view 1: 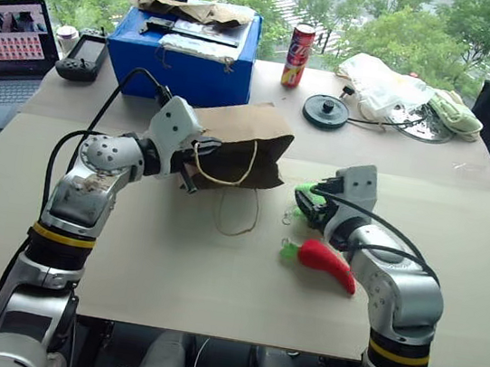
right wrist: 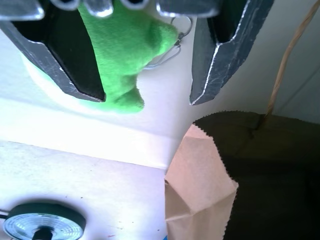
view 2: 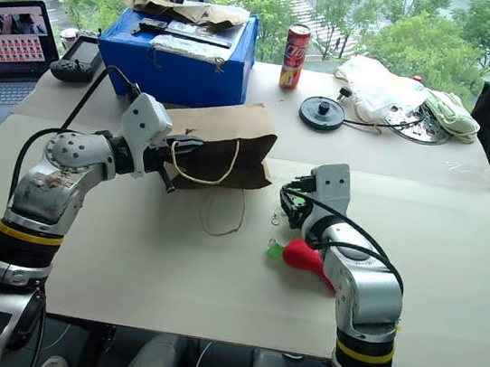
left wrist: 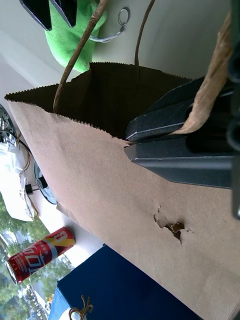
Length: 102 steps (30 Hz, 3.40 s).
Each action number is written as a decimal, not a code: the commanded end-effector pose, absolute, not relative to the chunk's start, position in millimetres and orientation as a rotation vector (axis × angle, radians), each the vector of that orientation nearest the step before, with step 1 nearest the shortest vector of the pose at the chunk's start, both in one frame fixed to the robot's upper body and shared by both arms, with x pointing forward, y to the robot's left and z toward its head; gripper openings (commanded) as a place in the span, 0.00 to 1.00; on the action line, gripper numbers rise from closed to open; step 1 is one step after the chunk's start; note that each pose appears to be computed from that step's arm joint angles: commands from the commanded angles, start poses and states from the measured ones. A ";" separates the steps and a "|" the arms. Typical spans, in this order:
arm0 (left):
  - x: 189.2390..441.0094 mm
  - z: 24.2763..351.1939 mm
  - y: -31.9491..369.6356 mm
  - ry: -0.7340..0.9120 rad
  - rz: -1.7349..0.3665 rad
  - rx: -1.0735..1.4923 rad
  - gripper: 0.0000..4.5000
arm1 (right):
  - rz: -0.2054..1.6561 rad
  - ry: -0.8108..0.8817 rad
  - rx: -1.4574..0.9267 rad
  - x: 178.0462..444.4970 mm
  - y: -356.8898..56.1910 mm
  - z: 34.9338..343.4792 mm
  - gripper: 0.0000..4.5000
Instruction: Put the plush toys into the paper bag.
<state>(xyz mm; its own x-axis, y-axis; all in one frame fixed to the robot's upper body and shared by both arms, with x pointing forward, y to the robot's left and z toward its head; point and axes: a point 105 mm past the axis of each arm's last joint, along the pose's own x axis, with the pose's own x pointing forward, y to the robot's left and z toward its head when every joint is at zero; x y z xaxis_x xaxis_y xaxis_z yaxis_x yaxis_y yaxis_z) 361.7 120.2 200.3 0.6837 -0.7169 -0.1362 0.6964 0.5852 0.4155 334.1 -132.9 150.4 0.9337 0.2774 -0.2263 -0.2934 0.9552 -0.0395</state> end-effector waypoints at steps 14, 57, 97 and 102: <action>359.6 215.6 111.6 -0.123 -0.837 0.487 0.00 | 0.157 0.515 -0.158 332.9 -151.7 83.3 0.98; 354.8 222.3 100.6 -0.158 -0.886 0.407 0.00 | 0.646 0.300 0.115 320.6 -53.3 159.0 0.24; 332.9 212.2 75.8 -0.165 -1.032 0.437 0.00 | 0.404 0.287 0.421 396.5 -42.3 184.6 0.24; 335.2 211.8 77.4 -0.160 -1.018 0.432 0.00 | 0.374 0.266 0.413 397.4 -48.1 186.3 0.40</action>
<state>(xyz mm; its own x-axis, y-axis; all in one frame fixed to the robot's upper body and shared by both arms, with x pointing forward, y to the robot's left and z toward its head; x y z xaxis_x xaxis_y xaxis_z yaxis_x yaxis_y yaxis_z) 338.7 79.1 199.9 0.5290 -0.8415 -0.1094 0.7981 0.4497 0.4009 398.3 -60.7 160.0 0.8871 0.3747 -0.2694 -0.2435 0.8759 0.4165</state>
